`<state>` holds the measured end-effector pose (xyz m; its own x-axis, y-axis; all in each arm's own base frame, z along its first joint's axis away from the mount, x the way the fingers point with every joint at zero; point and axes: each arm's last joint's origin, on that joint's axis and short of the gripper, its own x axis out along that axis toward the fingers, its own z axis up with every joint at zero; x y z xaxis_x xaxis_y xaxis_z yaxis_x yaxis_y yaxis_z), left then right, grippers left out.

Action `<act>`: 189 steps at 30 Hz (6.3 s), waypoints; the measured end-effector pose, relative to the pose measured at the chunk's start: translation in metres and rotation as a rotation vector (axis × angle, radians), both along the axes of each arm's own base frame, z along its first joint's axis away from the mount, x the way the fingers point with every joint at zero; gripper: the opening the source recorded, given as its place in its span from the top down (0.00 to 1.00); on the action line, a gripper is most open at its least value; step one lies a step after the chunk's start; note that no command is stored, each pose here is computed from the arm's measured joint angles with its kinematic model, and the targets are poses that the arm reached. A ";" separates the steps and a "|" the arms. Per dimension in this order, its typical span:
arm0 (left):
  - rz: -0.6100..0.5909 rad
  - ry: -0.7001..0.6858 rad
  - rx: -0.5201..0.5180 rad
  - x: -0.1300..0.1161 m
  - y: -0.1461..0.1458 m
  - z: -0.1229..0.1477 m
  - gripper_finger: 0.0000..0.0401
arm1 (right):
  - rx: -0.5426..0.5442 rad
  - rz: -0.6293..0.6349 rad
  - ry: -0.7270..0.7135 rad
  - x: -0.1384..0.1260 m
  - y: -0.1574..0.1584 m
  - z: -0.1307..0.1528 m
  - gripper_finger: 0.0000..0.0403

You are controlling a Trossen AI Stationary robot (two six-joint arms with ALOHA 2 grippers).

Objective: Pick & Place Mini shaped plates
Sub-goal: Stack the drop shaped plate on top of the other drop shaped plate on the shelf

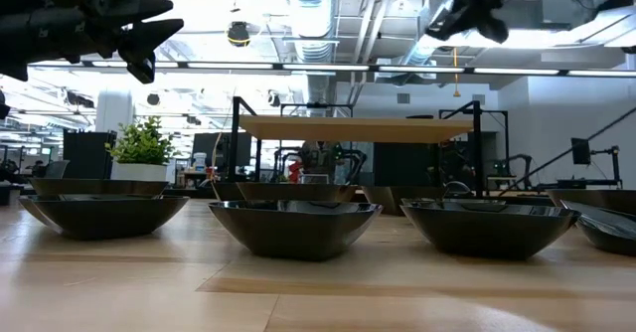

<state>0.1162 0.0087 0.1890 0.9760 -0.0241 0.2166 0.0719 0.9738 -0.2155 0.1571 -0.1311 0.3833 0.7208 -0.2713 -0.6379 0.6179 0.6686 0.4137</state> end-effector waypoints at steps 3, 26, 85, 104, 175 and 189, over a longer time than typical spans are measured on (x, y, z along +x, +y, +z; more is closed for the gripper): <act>0.000 -0.001 0.000 0.000 0.000 0.000 0.67 | 0.058 0.037 0.067 0.012 -0.026 0.002 1.00; 0.000 -0.003 0.004 0.000 0.000 0.000 0.67 | 0.292 0.181 0.430 0.065 -0.135 -0.057 1.00; 0.001 -0.010 0.004 0.000 0.000 0.001 0.67 | 0.218 0.055 0.603 0.076 -0.124 -0.055 0.85; 0.001 -0.012 0.008 0.000 0.000 0.001 0.67 | 0.303 0.227 0.281 0.045 0.079 0.070 0.86; 0.000 -0.013 0.002 0.000 0.000 0.001 0.67 | 0.318 0.249 0.745 0.068 0.256 -0.158 0.68; -0.001 -0.023 0.002 0.000 0.000 0.002 0.67 | 0.301 0.133 0.474 -0.018 0.195 -0.095 0.68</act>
<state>0.1157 0.0086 0.1912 0.9708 -0.0252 0.2385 0.0773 0.9743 -0.2117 0.1395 0.0635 0.2886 0.3525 0.0450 -0.9347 0.7011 0.6489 0.2957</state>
